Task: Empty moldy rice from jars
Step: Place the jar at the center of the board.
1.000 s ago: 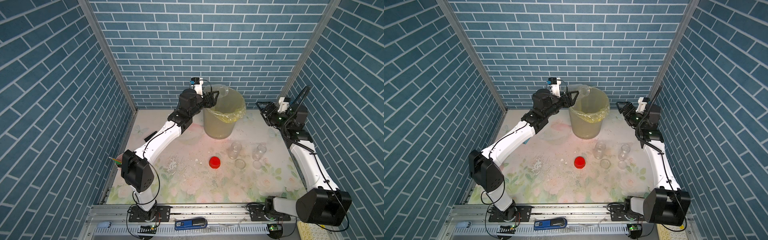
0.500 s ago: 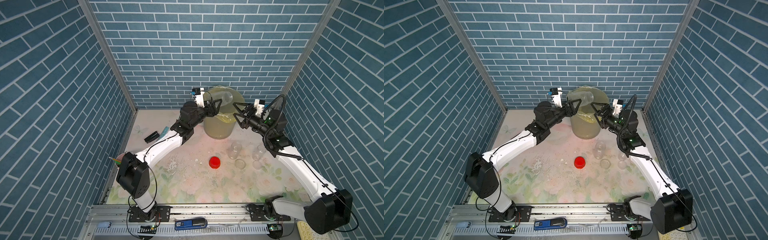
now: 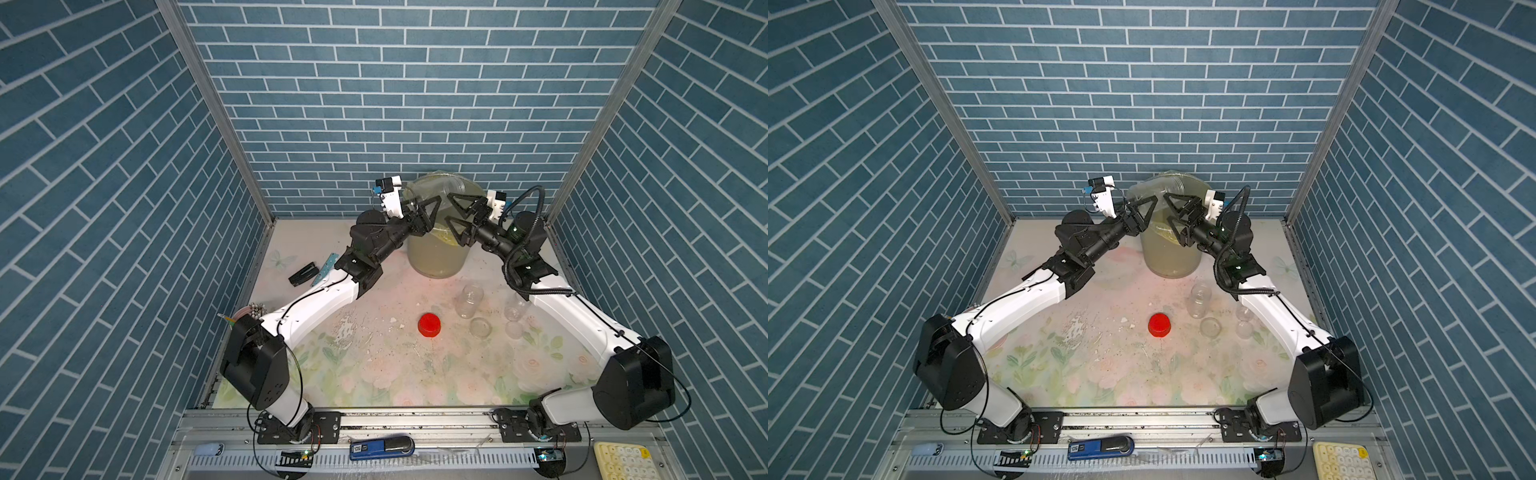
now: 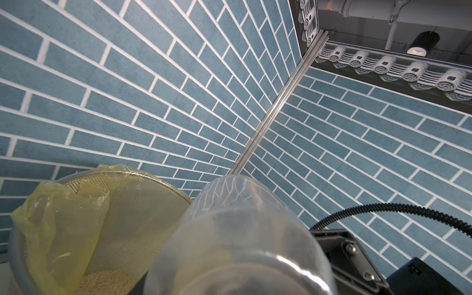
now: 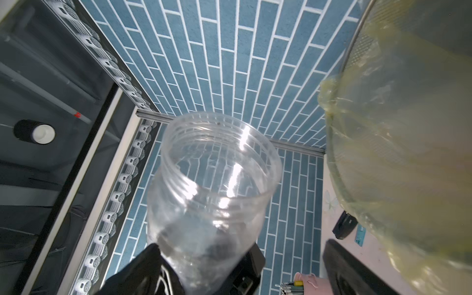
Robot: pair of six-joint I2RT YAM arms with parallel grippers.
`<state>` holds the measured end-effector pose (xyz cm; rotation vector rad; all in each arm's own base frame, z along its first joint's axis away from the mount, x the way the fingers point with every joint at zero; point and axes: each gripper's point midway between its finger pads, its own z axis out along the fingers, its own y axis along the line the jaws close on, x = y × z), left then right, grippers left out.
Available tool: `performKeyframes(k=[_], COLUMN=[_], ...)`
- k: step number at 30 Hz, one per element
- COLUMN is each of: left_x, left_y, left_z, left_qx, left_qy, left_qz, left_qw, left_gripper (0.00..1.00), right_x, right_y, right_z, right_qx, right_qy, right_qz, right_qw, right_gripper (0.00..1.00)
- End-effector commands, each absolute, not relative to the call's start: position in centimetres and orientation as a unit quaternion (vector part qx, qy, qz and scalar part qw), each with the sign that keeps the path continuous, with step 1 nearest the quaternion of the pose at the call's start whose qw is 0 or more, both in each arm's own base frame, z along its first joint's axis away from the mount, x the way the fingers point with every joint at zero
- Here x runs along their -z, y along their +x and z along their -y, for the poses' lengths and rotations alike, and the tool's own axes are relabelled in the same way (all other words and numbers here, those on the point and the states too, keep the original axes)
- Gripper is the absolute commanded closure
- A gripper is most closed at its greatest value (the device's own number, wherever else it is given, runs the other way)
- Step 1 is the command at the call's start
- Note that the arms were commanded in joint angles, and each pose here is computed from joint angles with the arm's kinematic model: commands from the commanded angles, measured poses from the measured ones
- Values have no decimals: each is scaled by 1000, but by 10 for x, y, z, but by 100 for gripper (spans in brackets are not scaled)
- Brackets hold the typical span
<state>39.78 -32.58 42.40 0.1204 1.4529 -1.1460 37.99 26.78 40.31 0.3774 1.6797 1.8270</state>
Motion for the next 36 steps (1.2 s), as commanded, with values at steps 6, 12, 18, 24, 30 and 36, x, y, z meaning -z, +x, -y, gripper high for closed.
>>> performKeyframes(k=[6, 12, 18, 24, 30, 36], left_x=[-433, -428, -426, -418, -410, -403], left_y=[381, 375, 372, 370, 368, 352], left_z=[332, 340, 339, 335, 322, 310], left_qx=[522, 532, 532, 528, 505, 481], left_qy=[73, 83, 85, 80, 65, 82], left_qz=[-602, -603, -603, -609, -624, -643], left_qw=[600, 589, 588, 586, 593, 590], left_gripper=[77, 75, 71, 39, 1, 0], right_x=[-442, -448, -440, -423, -408, -405], right_y=[380, 386, 383, 381, 377, 375], right_z=[-279, -285, -291, -289, -289, -285], right_qx=[-738, -748, -738, -706, -651, -583], right_qy=[132, 135, 135, 137, 105, 45], right_qz=[-586, -571, -586, -614, -662, -700], right_qw=[309, 311, 307, 326, 357, 409], right_gripper=[1, 4, 13, 33, 48, 55])
